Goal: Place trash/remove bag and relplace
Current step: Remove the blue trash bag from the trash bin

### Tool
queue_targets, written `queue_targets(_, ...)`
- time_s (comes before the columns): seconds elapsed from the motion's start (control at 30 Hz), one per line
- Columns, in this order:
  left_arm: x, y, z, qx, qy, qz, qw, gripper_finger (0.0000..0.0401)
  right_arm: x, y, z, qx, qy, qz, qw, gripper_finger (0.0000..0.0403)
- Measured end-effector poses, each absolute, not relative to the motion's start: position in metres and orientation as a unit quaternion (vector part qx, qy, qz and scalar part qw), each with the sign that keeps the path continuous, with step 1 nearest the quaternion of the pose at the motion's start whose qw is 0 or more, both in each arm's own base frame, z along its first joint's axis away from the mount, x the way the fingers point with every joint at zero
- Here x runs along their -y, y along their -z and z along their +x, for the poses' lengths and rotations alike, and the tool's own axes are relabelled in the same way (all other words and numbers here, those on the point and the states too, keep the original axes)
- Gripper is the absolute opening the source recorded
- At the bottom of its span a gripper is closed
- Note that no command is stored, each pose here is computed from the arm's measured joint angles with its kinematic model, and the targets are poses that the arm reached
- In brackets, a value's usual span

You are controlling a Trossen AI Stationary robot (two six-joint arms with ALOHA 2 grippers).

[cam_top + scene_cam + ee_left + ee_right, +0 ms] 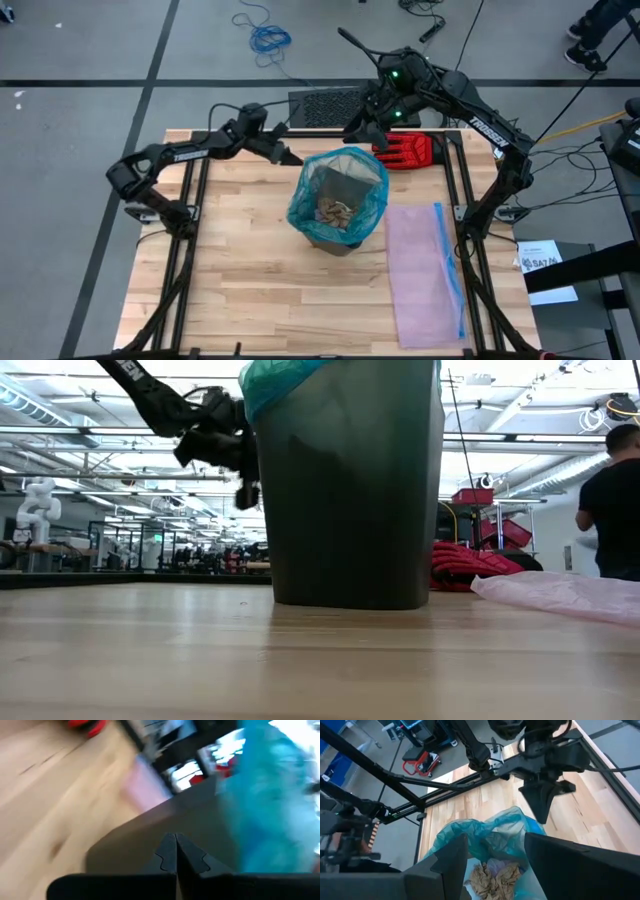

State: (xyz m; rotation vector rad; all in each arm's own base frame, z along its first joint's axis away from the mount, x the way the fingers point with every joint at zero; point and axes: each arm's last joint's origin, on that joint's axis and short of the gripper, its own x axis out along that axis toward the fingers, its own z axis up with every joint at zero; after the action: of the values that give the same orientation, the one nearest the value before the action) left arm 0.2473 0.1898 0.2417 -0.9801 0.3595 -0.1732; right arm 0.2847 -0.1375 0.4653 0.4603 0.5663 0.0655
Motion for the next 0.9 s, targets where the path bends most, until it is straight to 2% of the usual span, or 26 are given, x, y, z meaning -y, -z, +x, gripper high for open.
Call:
queue_targets(0.13,-0.186,-0.25,0.263,-0.133,0.117,-0.455,0.873,0.0,0.138,-0.466,0.285,-0.275,-0.032,0.224,0.935,0.0189)
queue_targets(0.4,-0.17,-0.251,0.274,-0.153,0.173,-0.484,0.844,0.0,0.138,-0.466,0.285,-0.275,-0.032,0.224,0.934,0.0189)
queue_targets(0.73,-0.154,-0.31,0.258,-0.083,0.228,-0.456,0.856,0.0,0.137,-0.466,0.285,-0.275,-0.034,0.225,0.934,0.0189)
queue_targets(0.9,-0.146,-0.327,0.249,-0.068,0.235,-0.448,0.86,0.0,0.137,-0.466,0.284,-0.277,-0.034,0.226,0.934,0.0189)
